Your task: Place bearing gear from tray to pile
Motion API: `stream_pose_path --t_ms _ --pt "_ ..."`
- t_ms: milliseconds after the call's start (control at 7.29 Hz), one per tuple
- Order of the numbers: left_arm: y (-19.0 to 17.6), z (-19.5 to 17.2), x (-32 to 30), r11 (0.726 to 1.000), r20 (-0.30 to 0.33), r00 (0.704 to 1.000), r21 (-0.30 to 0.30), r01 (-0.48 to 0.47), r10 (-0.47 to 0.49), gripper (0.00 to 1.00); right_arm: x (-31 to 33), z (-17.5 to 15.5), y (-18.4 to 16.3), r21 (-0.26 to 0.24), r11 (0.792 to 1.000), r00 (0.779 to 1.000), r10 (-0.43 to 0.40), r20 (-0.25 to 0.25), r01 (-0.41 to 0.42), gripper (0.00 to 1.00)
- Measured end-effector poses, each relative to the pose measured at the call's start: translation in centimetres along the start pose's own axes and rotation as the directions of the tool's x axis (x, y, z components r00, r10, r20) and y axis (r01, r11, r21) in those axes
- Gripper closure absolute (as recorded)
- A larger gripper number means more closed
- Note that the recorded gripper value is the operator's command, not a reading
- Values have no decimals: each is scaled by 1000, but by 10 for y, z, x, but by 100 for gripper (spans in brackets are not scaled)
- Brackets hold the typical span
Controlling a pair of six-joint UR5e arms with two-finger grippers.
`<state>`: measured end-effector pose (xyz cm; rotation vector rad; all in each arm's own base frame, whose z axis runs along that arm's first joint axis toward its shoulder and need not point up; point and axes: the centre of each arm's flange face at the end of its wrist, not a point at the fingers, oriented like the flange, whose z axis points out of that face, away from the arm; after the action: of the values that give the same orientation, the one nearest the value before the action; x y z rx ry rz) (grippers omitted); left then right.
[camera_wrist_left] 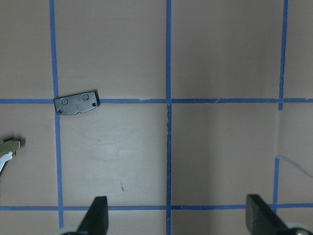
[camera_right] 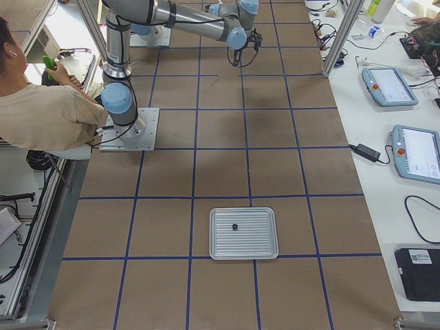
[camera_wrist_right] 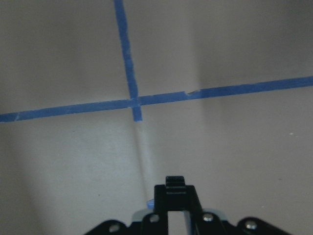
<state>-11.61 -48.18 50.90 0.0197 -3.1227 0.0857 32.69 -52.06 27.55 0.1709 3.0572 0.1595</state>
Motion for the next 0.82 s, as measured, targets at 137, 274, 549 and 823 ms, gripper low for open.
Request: stream_pose_path --t_ms 137,274,549,823 --pt "0 0 0 1000 0 1000 0 0 0 0 -23 18 9 6 1000 1000 -6 2 6 100" --pt "0 0 0 1000 0 1000 0 0 0 0 -41 35 17 3 1000 1000 -13 0 13 100" --pt "0 0 0 1000 0 1000 0 0 0 0 -62 64 29 -15 999 999 -38 -12 38 100" --pt "0 0 0 1000 0 1000 0 0 0 0 -83 88 35 7 997 997 -75 -2 75 100"
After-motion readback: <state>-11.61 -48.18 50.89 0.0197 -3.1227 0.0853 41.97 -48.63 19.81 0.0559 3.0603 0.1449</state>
